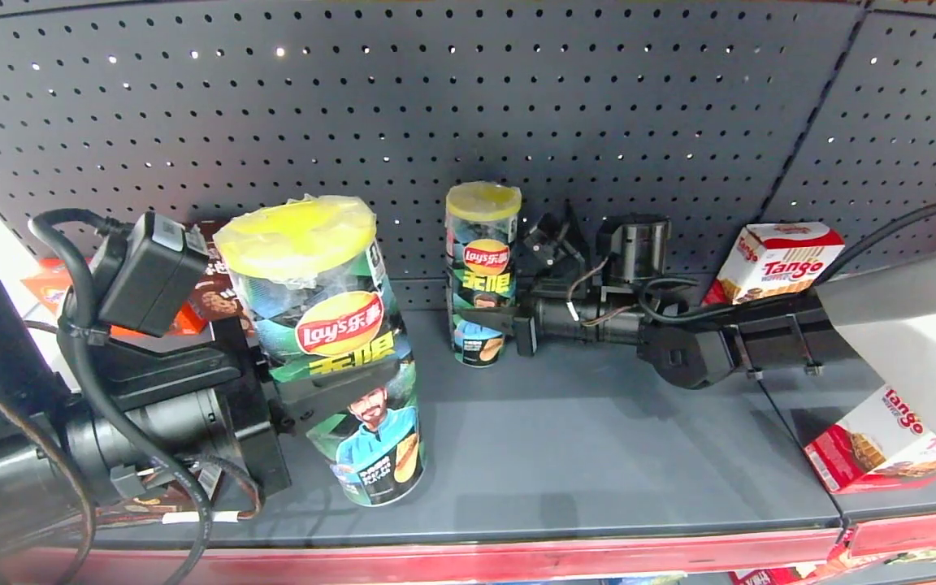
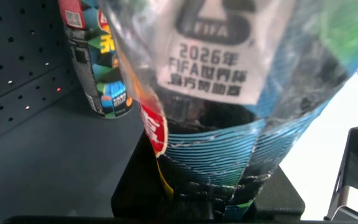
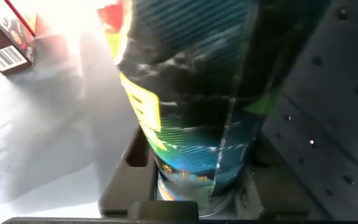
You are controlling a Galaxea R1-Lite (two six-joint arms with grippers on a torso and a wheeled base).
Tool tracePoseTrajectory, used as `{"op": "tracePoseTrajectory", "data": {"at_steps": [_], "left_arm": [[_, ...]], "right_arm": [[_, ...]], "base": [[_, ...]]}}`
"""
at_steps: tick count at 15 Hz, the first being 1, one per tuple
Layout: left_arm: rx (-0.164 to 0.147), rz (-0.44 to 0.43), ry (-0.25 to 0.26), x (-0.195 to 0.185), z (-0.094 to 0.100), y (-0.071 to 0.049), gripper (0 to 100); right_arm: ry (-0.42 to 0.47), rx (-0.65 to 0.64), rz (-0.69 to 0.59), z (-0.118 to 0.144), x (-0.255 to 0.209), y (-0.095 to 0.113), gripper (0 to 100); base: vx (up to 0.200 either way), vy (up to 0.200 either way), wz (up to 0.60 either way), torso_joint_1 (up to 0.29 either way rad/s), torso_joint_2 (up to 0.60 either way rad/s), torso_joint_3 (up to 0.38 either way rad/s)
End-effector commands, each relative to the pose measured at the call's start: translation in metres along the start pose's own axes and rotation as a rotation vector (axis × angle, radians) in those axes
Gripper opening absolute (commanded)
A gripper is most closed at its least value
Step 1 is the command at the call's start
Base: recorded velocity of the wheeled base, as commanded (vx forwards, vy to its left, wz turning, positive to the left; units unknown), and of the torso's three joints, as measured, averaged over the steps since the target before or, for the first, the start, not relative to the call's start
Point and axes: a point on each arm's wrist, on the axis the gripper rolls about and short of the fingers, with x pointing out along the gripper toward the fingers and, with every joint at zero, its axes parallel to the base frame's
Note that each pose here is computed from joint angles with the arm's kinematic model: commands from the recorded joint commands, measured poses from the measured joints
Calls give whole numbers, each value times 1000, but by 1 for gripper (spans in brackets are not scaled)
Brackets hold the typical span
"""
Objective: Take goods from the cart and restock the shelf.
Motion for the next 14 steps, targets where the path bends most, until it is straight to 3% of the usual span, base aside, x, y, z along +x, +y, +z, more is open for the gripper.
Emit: {"op": "tracePoseTrajectory", "data": {"at_steps": [1,5,6,7,8,10,14], "left_arm": [[6,7,-11,-3,3,0,0],[8,12,-15,-5,3,0,0],[8,10,-15,-6,3,-1,0],[8,10,-15,-6,3,-1,0],[6,12,-13,-7,2,0,0],[6,13,-13,-8,2,-1,0],[7,15,-14,-11,1,-3,0]], "right_arm": [[-25,-20,0,23,-16,15,0],[-39,-42,3,49,-56,44,0],[-46,-56,21,48,-71,65,0],[-46,-56,21,48,-71,65,0],[-48,-59,30,40,-85,92,0],[-29,-50,39,22,-93,117,0],[-2,-32,50,-5,-102,127,0]], "base": [[0,0,0,0,0,0],[0,0,0,0,0,0],[0,0,0,0,0,0],[0,0,0,0,0,0],[0,0,0,0,0,0],[0,0,0,0,0,0],[0,0,0,0,0,0]]}}
